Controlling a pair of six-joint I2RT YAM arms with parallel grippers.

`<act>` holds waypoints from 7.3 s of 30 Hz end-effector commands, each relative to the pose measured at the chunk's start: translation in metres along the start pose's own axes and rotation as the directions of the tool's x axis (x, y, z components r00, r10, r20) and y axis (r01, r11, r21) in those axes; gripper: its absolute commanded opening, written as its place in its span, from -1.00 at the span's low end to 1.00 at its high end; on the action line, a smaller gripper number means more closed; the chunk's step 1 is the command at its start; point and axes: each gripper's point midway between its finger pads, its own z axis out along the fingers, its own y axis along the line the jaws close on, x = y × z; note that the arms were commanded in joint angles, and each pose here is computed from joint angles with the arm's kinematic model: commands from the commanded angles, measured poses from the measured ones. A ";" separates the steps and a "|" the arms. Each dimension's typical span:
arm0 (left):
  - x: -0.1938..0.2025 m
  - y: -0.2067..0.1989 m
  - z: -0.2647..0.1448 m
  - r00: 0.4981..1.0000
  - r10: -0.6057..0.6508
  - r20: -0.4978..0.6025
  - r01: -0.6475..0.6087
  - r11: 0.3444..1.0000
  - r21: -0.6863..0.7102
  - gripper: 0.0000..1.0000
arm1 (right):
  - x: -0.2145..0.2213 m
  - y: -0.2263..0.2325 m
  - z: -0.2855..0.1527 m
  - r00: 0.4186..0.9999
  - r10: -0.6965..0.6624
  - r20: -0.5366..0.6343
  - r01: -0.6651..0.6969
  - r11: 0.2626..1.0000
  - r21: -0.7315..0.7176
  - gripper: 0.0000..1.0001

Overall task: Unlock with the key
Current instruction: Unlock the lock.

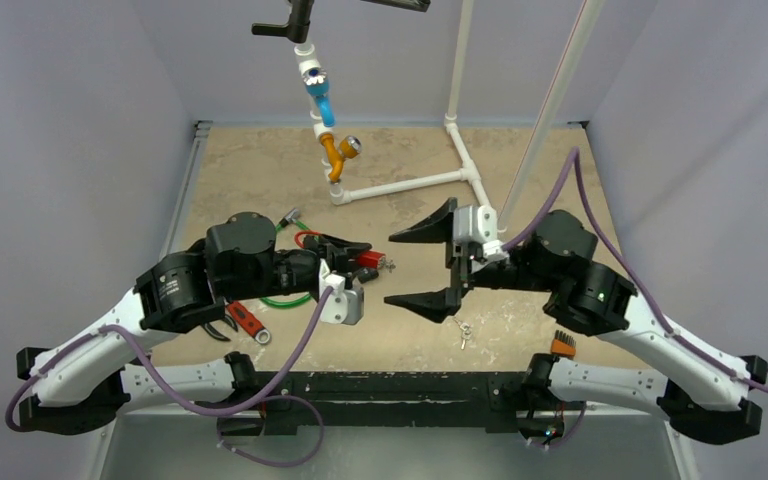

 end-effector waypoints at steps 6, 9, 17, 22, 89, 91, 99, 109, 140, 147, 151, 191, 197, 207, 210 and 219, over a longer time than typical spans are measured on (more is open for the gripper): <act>-0.026 -0.005 -0.014 0.990 -0.100 0.099 0.094 0.994 0.057 -1.00 | -0.014 -0.015 -0.007 0.991 -0.131 0.007 0.128 0.980 0.153 0.39; -0.026 -0.003 -0.015 0.989 -0.101 0.111 0.097 0.995 0.037 -1.00 | -0.015 -0.015 -0.017 0.993 -0.116 0.009 0.113 0.977 0.179 -0.51; -0.026 -0.002 -0.017 0.982 -0.154 0.112 0.151 0.988 0.040 -1.00 | -0.009 0.006 -0.012 0.997 -0.078 0.000 0.078 0.995 0.059 -0.09; -0.023 -0.003 -0.016 0.975 -0.201 0.094 0.197 0.979 0.052 -1.00 | -0.006 0.008 -0.001 0.996 -0.090 -0.020 0.090 0.996 0.020 -0.09; -0.016 -0.010 0.001 0.936 -0.346 0.063 0.338 0.935 0.110 -1.00 | 0.029 -0.006 -0.008 0.975 -0.168 -0.147 0.181 0.980 0.077 -1.00; -0.015 -0.010 0.001 0.937 -0.345 0.061 0.337 0.935 0.107 -1.00 | 0.028 -0.006 -0.010 0.975 -0.170 -0.145 0.184 0.979 0.084 -1.00; -0.016 -0.010 0.002 0.938 -0.342 0.065 0.333 0.936 0.114 -1.00 | 0.026 -0.003 -0.006 0.979 -0.161 -0.124 0.171 0.983 0.068 -1.00; -0.015 -0.009 0.003 0.938 -0.340 0.066 0.333 0.937 0.106 -1.00 | 0.021 -0.004 -0.013 0.979 -0.165 -0.122 0.176 0.981 0.085 -1.00; 0.004 -0.007 0.012 0.963 -0.269 0.002 0.268 0.961 0.071 -1.00 | 0.025 -0.005 -0.018 0.978 -0.162 -0.134 0.175 0.980 0.098 -1.00; -0.006 -0.003 0.012 0.954 -0.296 0.037 0.293 0.953 0.071 -1.00 | 0.030 -0.003 -0.010 0.981 -0.147 -0.130 0.158 0.984 0.081 -1.00; -0.013 -0.002 0.012 0.952 -0.302 0.055 0.297 0.952 0.080 -1.00 | 0.032 -0.002 -0.004 0.982 -0.139 -0.128 0.148 0.987 0.069 -1.00; -0.083 0.027 0.005 0.942 -0.246 0.228 0.233 0.969 0.083 -1.00 | 0.078 -0.014 0.027 0.980 0.036 -0.194 -0.006 0.988 0.152 -1.00; -0.079 0.022 0.008 0.964 -0.155 0.216 0.141 0.987 0.082 -1.00 | 0.081 -0.001 0.036 0.976 0.111 -0.189 -0.093 0.990 0.103 -1.00; -0.081 0.029 0.009 0.977 0.092 0.192 -0.094 0.996 0.003 -1.00 | 0.083 0.002 0.046 0.933 0.319 -0.166 -0.315 0.948 0.050 -1.00; -0.083 0.035 0.007 0.974 0.123 0.190 -0.120 0.992 -0.027 -1.00 | 0.077 -0.005 0.042 0.920 0.373 -0.123 -0.370 0.928 0.043 -1.00; -0.079 0.041 0.010 0.952 0.261 0.161 -0.247 0.963 -0.105 -1.00 | 0.073 -0.007 0.039 0.838 0.542 -0.058 -0.545 0.837 -0.057 -1.00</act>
